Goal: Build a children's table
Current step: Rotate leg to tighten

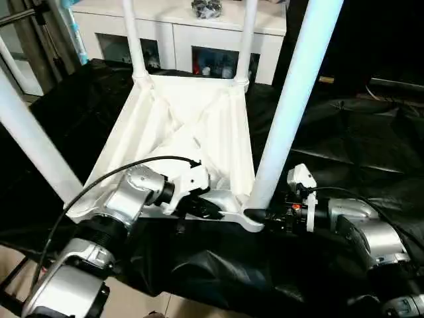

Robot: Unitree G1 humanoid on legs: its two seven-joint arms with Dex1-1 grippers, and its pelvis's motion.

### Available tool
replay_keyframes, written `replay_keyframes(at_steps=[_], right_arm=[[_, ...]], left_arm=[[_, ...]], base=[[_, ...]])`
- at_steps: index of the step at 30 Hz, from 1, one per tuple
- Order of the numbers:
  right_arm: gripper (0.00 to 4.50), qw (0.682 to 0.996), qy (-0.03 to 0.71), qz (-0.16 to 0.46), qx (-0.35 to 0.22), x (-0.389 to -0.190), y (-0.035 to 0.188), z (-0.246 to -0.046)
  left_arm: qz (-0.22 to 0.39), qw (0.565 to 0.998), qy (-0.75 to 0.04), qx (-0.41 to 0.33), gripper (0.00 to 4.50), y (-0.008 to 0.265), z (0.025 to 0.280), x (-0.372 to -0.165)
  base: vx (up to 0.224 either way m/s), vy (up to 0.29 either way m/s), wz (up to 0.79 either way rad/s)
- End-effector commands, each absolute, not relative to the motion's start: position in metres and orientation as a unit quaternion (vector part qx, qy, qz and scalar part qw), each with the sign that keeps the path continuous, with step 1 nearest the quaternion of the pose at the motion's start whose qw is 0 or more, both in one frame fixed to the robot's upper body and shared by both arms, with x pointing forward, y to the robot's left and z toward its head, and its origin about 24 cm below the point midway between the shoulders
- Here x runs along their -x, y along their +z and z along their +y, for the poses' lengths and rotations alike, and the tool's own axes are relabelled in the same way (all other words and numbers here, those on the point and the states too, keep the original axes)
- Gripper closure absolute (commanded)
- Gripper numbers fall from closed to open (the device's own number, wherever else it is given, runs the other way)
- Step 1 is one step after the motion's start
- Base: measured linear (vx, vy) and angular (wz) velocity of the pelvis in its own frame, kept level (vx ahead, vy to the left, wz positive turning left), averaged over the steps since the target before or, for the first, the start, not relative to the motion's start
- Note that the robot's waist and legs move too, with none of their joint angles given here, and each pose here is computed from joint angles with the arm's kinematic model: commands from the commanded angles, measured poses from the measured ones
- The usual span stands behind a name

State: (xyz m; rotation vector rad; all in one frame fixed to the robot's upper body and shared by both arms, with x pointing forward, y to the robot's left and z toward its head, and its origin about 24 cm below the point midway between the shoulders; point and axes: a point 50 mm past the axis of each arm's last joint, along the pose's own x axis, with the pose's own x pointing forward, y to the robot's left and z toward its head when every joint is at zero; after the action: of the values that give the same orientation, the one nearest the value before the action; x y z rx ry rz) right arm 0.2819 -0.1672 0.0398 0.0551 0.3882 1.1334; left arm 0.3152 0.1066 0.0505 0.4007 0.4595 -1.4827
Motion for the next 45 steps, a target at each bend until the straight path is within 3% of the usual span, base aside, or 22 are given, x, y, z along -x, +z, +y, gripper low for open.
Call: replay_keyframes(at_steps=[1, 2, 4, 8, 11, 13, 15, 16, 22, 25, 26, 32, 38, 45], right_arm=[[1.79, 0.828, 0.527, 0.186, -0.041, -0.281, 0.035, -0.16], [1.83, 0.856, 0.48, 0.189, -0.037, -0.288, 0.029, -0.158], [1.89, 0.865, 0.462, 0.193, -0.037, -0.291, 0.026, -0.158], [1.94, 0.929, 0.294, 0.224, -0.032, -0.313, 0.007, -0.149], [1.94, 0.933, 0.273, 0.23, -0.036, -0.316, 0.005, -0.145], [1.94, 0.935, 0.283, 0.214, -0.022, -0.318, 0.005, -0.126], [1.94, 0.934, 0.289, 0.21, -0.024, -0.318, 0.005, -0.122], [1.4, 0.933, 0.293, 0.208, -0.028, -0.318, 0.006, -0.12], [0.83, 0.921, 0.339, 0.189, -0.015, -0.318, 0.014, -0.127], [0.83, 0.909, 0.379, 0.175, -0.006, -0.315, 0.02, -0.132], [0.83, 0.89, 0.426, 0.166, -0.001, -0.309, 0.025, -0.137], [0.83, 0.836, 0.524, 0.165, -0.004, -0.293, 0.035, -0.15], [0.83, 0.807, 0.564, 0.173, -0.013, -0.284, 0.039, -0.155], [1.52, 0.793, 0.582, 0.179, -0.027, -0.281, 0.041, -0.154]], left_arm=[[0.201, 0.731, -0.631, -0.163, 4.5, 0.048, 0.103, -0.319], [0.197, 0.746, -0.616, -0.157, 4.5, 0.048, 0.096, -0.321], [0.196, 0.75, -0.612, -0.155, 4.5, 0.048, 0.094, -0.321], [0.19, 0.789, -0.567, -0.14, 4.5, 0.049, 0.071, -0.326], [0.19, 0.792, -0.563, -0.139, 4.5, 0.049, 0.066, -0.326], [0.185, 0.796, -0.56, -0.135, 4.5, 0.049, 0.055, -0.324], [0.182, 0.795, -0.563, -0.134, 4.5, 0.049, 0.052, -0.324], [0.179, 0.794, -0.566, -0.134, 4.5, 0.05, 0.052, -0.324], [0.164, 0.77, -0.599, -0.143, 4.5, 0.053, 0.062, -0.322], [0.166, 0.753, -0.621, -0.141, 4.5, 0.054, 0.069, -0.319], [0.169, 0.732, -0.644, -0.141, 4.5, 0.055, 0.075, -0.316], [0.18, 0.699, -0.674, -0.157, 4.5, 0.056, 0.091, -0.315], [0.189, 0.68, -0.691, -0.156, 4.5, 0.058, 0.099, -0.315], [0.195, 0.665, -0.704, -0.154, 4.5, 0.059, 0.103, -0.314]], base=[[0.0, 0.0, 0.0], [0.0, 0.0, 0.0], [0.0, 0.0, 0.0], [0.0, 0.0, 0.0], [0.0, 0.0, 0.0], [0.0, 0.0, 0.0], [0.0, 0.0, 0.0], [0.0, 0.0, 0.0], [0.0, 0.0, 0.0], [0.0, 0.0, 0.0], [0.0, 0.0, 0.0], [0.008, 0.0, 0.0], [0.0, 0.0, 0.0], [0.0, 0.0, 0.0]])
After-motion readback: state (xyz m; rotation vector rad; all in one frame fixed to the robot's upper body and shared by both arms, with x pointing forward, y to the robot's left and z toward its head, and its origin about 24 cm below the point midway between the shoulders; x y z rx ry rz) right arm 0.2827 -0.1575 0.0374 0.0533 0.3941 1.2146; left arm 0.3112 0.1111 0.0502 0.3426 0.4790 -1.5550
